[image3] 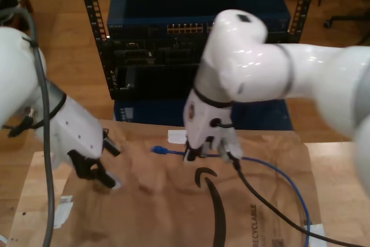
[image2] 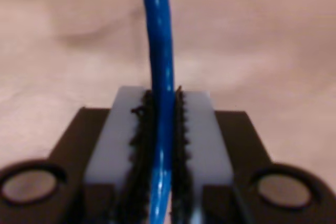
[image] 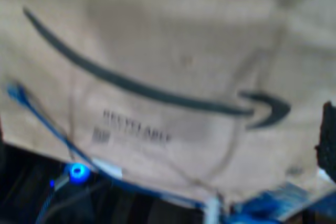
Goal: Grab the cable and plug it in
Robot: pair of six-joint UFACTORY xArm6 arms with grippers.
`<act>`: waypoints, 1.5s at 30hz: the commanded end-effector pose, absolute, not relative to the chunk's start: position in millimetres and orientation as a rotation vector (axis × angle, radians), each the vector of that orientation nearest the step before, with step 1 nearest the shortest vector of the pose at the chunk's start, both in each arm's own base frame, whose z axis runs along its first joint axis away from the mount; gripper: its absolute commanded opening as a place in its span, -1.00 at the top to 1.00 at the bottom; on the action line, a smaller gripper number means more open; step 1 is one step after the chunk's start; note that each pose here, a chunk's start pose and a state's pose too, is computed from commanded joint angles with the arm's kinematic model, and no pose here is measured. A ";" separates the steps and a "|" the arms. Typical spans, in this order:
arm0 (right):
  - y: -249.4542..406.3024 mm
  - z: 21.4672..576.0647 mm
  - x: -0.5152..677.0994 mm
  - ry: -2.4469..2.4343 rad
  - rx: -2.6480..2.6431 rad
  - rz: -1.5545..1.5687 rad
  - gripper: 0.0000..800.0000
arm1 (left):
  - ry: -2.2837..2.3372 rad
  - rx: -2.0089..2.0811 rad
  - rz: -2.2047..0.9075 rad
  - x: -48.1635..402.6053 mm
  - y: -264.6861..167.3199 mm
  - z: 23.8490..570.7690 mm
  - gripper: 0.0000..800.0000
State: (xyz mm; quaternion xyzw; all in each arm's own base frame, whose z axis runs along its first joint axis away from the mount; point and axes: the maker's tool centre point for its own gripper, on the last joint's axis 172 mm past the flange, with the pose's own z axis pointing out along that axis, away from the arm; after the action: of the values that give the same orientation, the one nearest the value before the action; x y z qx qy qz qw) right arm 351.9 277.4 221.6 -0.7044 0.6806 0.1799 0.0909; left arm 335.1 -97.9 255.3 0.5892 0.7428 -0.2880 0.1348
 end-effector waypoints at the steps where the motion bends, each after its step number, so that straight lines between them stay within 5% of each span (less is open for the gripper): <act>1: 279.1 231.5 347.3 2.017 -2.062 0.563 0.96 | 2.116 1.707 -0.867 337.6 -104.8 262.4 -0.99; 6: 281.1 265.7 328.5 1.977 -2.039 0.624 0.96 | 1.845 1.627 -1.091 338.7 -150.3 307.6 -0.99; 29: 287.7 339.1 325.7 1.772 -1.764 1.033 0.96 | 1.483 1.516 -1.204 336.2 -156.6 364.2 -0.97; 40: 287.4 332.6 324.7 1.782 -1.764 1.050 0.96 | 1.469 1.520 -1.235 329.7 -158.6 365.5 -0.80; 45: 287.3 325.8 324.9 1.795 -1.765 1.065 0.96 | 1.473 1.515 -1.241 329.6 -158.6 363.2 -0.52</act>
State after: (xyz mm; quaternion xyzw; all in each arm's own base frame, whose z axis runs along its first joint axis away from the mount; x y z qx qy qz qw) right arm 324.9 287.3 325.8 -0.6324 0.6432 0.3813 0.2025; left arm 329.6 -158.6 363.2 0.5816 0.5656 -0.4766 0.3387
